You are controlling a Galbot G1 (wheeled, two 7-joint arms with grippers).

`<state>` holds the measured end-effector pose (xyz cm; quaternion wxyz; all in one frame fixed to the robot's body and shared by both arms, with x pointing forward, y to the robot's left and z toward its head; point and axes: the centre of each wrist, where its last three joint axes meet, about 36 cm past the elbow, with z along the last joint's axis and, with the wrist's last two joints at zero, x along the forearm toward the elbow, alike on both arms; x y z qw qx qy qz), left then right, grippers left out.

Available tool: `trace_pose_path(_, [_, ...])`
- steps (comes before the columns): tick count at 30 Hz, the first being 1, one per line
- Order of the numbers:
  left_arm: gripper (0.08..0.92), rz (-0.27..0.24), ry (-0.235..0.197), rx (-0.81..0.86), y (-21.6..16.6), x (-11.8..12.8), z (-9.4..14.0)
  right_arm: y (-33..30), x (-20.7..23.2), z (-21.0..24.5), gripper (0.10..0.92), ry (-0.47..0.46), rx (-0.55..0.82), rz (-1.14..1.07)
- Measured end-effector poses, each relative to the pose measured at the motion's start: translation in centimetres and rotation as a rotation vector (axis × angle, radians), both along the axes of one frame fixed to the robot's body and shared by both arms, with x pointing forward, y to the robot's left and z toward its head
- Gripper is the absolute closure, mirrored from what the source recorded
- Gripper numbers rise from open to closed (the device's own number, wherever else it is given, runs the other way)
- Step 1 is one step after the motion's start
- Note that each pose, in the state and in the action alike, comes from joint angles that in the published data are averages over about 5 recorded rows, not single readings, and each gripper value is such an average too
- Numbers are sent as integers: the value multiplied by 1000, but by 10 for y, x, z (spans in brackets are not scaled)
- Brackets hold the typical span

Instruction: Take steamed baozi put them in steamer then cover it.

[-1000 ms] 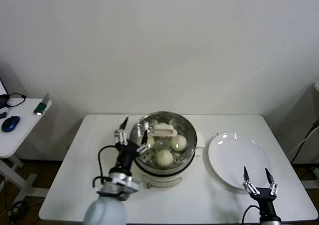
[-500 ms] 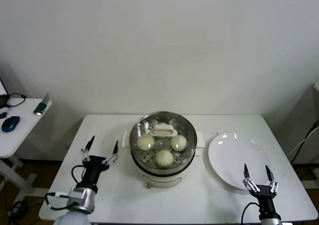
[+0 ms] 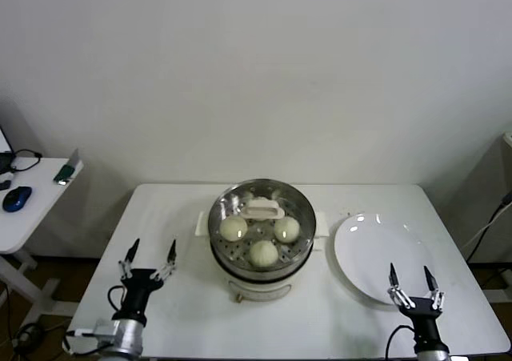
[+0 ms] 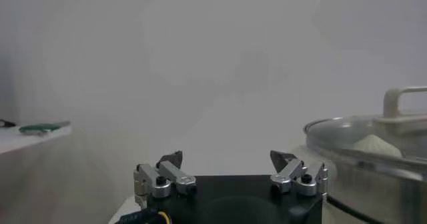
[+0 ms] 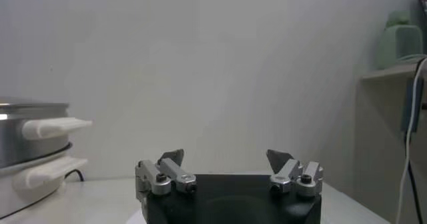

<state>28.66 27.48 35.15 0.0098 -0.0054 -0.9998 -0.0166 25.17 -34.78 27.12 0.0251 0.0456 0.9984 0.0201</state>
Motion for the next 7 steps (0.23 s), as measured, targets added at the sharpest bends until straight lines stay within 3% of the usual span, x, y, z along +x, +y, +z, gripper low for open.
trace_pose_path(7, [177,15,-4,-15,6,-3,-9,0,-1,0,200,6,3,6])
